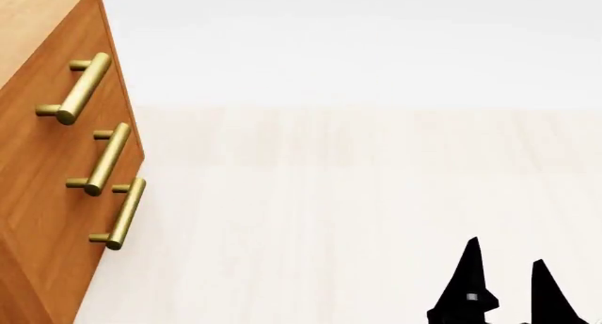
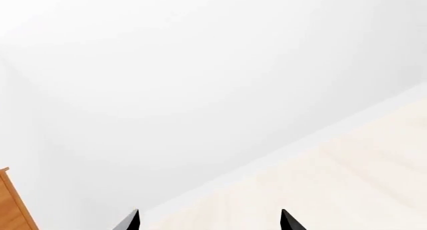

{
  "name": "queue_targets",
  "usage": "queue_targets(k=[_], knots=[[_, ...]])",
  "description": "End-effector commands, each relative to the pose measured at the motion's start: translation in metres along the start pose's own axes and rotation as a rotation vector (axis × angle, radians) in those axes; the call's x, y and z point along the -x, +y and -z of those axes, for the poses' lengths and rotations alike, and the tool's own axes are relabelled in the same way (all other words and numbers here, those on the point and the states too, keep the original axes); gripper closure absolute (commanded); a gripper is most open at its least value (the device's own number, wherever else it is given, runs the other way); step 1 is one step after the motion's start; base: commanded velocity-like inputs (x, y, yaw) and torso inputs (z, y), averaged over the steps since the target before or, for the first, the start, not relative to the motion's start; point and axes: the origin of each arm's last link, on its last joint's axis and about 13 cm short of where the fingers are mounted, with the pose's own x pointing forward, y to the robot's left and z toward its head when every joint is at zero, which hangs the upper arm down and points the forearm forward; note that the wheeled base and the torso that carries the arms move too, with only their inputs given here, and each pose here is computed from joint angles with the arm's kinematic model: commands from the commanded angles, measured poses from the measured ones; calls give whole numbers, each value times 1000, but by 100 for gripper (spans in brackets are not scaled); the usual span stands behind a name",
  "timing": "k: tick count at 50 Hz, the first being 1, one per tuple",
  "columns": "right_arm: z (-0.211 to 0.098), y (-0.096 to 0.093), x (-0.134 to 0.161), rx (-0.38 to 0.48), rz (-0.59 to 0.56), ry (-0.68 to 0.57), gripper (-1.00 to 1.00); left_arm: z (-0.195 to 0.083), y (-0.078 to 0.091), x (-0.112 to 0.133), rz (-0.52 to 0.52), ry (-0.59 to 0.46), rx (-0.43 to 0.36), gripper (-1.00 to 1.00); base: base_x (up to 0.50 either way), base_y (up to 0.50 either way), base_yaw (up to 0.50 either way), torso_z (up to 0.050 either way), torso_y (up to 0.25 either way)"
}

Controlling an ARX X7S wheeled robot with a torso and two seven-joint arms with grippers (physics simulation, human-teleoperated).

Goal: Put the bowl on top of the cabinet.

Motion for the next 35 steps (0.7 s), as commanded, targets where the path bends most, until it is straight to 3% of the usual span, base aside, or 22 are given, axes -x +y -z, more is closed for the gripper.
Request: queue_targets(k=[1, 4, 11, 14, 21, 35], knots=[[1, -1, -1, 1, 7, 2, -100, -1, 9, -8, -70, 26, 110, 100, 0, 0, 0, 0, 0], [0, 0, 0, 5, 7, -1, -100, -1, 12, -10, -152, 45, 120, 100, 0, 0, 0, 3, 0], [1, 0, 0, 9, 6, 1, -100, -1, 12, -9, -151, 57, 137, 100, 0, 0, 0, 0, 1], [1, 0, 0, 7, 8, -2, -100, 0, 13, -9, -214, 92, 121, 100, 0, 0, 0, 0, 0], [1, -1, 0, 8, 10, -4, -100, 3, 13, -7, -209, 129, 92, 100, 0, 0, 0, 0, 0], [4, 0, -2, 15, 7, 9, -100, -2, 16, -6, -222, 137, 114, 100, 0, 0, 0, 0, 1]])
